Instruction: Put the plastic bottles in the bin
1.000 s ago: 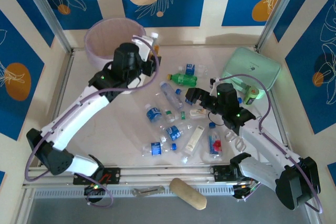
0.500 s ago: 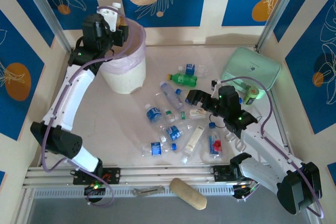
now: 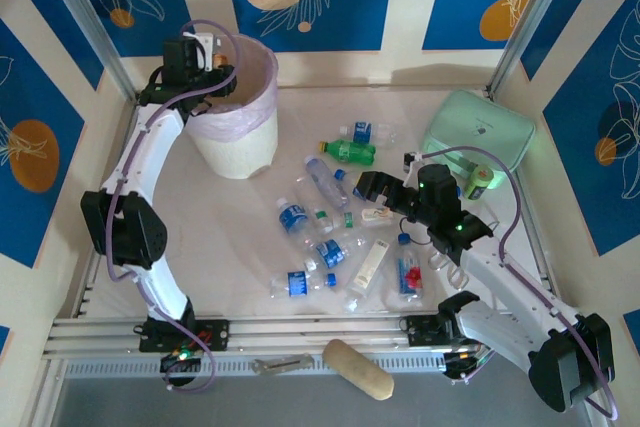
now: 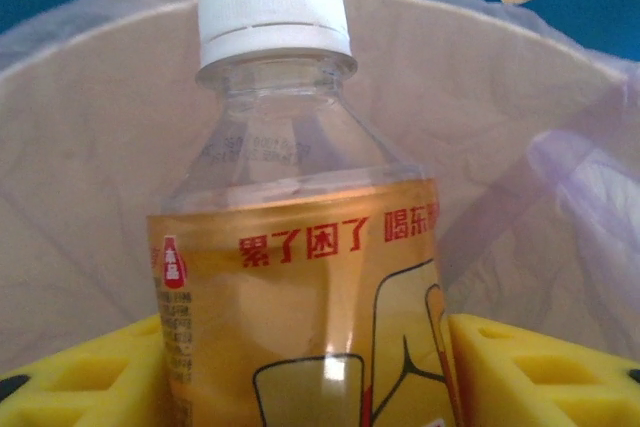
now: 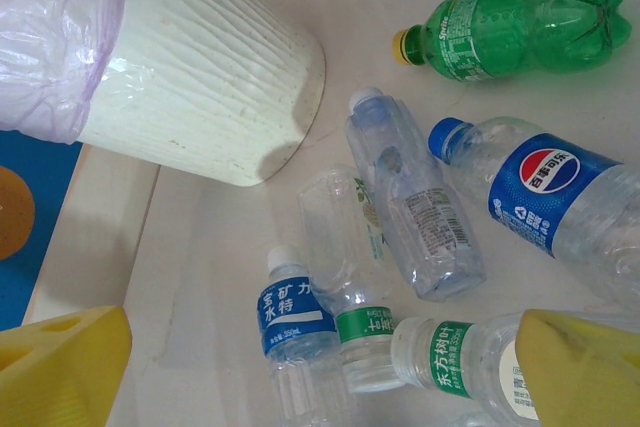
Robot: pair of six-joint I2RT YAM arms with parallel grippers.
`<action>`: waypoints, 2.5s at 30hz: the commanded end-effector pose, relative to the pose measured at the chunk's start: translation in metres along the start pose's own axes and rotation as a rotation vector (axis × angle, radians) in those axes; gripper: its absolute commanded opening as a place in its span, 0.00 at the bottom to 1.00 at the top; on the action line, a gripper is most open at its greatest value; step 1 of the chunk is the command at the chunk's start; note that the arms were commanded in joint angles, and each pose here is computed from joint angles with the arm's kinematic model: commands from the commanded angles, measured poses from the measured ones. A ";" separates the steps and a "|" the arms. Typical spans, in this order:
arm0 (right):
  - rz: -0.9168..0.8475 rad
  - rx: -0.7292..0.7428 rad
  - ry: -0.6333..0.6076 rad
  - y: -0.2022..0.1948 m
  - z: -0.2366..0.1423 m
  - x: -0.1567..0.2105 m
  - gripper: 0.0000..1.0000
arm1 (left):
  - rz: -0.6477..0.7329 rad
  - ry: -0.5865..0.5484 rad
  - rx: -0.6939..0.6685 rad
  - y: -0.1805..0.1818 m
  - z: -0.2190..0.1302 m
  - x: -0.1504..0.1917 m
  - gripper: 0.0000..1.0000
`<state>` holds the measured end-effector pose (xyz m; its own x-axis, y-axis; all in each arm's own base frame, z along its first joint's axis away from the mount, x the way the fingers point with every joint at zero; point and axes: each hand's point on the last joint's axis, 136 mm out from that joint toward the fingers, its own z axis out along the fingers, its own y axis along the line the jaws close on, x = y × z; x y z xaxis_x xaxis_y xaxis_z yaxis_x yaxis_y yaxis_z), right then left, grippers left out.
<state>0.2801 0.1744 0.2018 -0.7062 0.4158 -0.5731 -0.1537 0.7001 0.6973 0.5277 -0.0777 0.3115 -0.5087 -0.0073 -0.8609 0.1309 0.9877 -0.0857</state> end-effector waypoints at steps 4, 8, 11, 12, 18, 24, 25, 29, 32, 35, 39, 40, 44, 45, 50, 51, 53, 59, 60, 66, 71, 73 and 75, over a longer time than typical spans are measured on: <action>-0.038 -0.025 0.031 0.004 0.004 0.008 0.99 | -0.039 -0.014 0.050 -0.006 -0.009 -0.011 0.85; -0.135 -0.041 0.043 0.018 0.009 0.007 0.99 | -0.045 -0.041 0.079 -0.013 -0.026 -0.025 1.00; -0.224 -0.077 0.078 0.035 0.014 0.011 0.99 | -0.062 -0.074 0.120 -0.022 -0.049 -0.038 1.00; -0.256 -0.100 0.100 0.042 0.017 0.015 0.99 | -0.075 -0.087 0.140 -0.025 -0.059 -0.042 1.00; -0.502 -0.262 0.269 0.094 0.032 0.058 0.99 | -0.148 -0.135 0.398 -0.075 -0.118 -0.039 1.00; -0.739 -0.397 0.410 0.129 0.031 0.117 0.99 | -0.182 -0.093 0.508 -0.105 -0.152 0.021 1.00; -0.751 -0.415 0.441 0.131 0.030 0.127 0.99 | -0.195 -0.077 0.495 -0.102 -0.154 0.035 1.00; -0.785 -0.467 0.551 0.137 0.023 0.158 0.99 | -0.184 -0.026 0.376 -0.079 -0.162 0.088 1.00; -0.865 -0.479 0.601 0.137 0.017 0.181 1.00 | -0.186 0.029 0.307 -0.065 -0.163 0.127 0.99; -0.931 -0.458 0.654 0.131 0.019 0.198 1.00 | -0.237 0.106 0.290 -0.058 -0.155 0.162 1.00; -1.067 -0.428 0.694 0.128 0.027 0.221 1.00 | -0.327 0.166 0.297 -0.052 -0.141 0.194 1.00; -1.111 -0.420 0.701 0.127 0.029 0.227 1.00 | -0.349 0.171 0.299 -0.050 -0.136 0.198 0.99; -1.240 -0.395 0.748 0.121 0.040 0.251 1.00 | -0.419 0.173 0.305 -0.041 -0.126 0.205 1.00; -1.274 -0.389 0.758 0.119 0.043 0.256 1.00 | -0.436 0.171 0.300 -0.037 -0.124 0.206 0.99; -1.400 -0.359 0.799 0.111 0.055 0.277 1.00 | -0.509 0.168 0.290 -0.022 -0.121 0.212 1.00; -1.418 -0.350 0.804 0.108 0.058 0.280 1.00 | -0.521 0.168 0.282 -0.017 -0.120 0.215 1.00; -1.449 -0.332 0.809 0.103 0.063 0.284 1.00 | -0.539 0.165 0.275 -0.011 -0.121 0.216 1.00; -1.542 -0.267 0.857 0.088 0.079 0.292 0.98 | -0.577 0.152 0.270 -0.002 -0.118 0.218 1.00; -1.551 -0.262 0.865 0.086 0.081 0.293 0.98 | -0.580 0.153 0.273 -0.002 -0.118 0.217 1.00; -1.579 -0.242 0.896 0.072 0.087 0.302 0.97 | -0.592 0.159 0.272 0.001 -0.116 0.219 1.00; -1.589 -0.222 0.910 0.065 0.091 0.306 0.95 | -0.595 0.161 0.266 0.002 -0.115 0.221 0.99; -1.595 -0.219 0.908 0.063 0.093 0.307 0.94 | -0.594 0.162 0.267 0.002 -0.115 0.221 1.00; -1.596 -0.225 0.902 0.063 0.095 0.308 0.91 | -0.595 0.164 0.266 0.002 -0.115 0.222 1.00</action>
<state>0.1200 0.3975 0.0303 0.0620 -0.9372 -0.3433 -0.9926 -0.0218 -0.1196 0.3171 -0.0603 0.1783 -0.6794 -0.4858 -0.5500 -0.0220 0.7626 -0.6465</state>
